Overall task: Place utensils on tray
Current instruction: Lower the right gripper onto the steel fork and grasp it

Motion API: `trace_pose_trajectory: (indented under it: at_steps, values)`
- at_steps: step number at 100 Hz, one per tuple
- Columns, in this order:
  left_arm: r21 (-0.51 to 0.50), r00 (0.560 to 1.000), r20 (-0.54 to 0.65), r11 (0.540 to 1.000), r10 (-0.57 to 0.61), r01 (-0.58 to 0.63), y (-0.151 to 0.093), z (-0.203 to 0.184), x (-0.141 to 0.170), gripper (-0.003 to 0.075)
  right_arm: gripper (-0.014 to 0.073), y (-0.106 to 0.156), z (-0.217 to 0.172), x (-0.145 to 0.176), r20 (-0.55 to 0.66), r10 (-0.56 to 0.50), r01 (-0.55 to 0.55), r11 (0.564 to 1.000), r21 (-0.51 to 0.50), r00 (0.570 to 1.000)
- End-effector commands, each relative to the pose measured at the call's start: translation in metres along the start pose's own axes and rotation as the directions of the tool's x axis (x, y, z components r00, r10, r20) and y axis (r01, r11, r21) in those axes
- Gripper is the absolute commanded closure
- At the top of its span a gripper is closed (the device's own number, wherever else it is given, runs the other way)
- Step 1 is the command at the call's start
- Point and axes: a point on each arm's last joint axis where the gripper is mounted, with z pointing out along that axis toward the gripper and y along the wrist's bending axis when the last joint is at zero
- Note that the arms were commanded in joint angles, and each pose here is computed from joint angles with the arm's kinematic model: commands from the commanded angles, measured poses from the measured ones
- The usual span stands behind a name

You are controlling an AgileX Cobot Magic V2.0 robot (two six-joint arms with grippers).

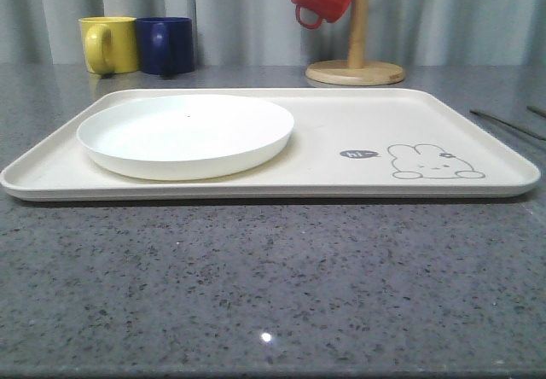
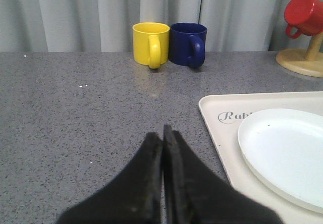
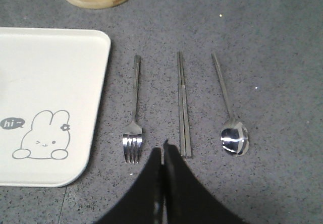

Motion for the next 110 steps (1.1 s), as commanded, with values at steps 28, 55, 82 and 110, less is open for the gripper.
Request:
trace_pose_trajectory:
  at_steps: [28,55,82,110]
  values:
    - [-0.023,0.996,0.091,1.0,-0.013,0.015,0.002,-0.002,-0.015,0.0739,0.0556,0.0,0.046,-0.019,-0.155,-0.004,0.006,1.0,0.013,0.988]
    - [-0.023,0.996,0.091,1.0,-0.013,0.015,0.002,-0.002,-0.015,0.0739,0.0198,0.0,0.051,-0.017,-0.192,-0.004,0.006,1.0,0.014,0.981]
    - [-0.023,0.996,0.091,1.0,-0.013,0.015,0.002,-0.002,-0.015,0.0739,0.0202,0.005,0.077,-0.027,-0.224,0.034,-0.04,0.999,-0.023,0.974]
    - [-0.023,0.996,0.091,1.0,-0.013,0.015,0.002,-0.002,-0.015,0.0739,0.0202,0.022,0.136,-0.052,-0.308,-0.012,-0.01,0.998,-0.069,0.951]
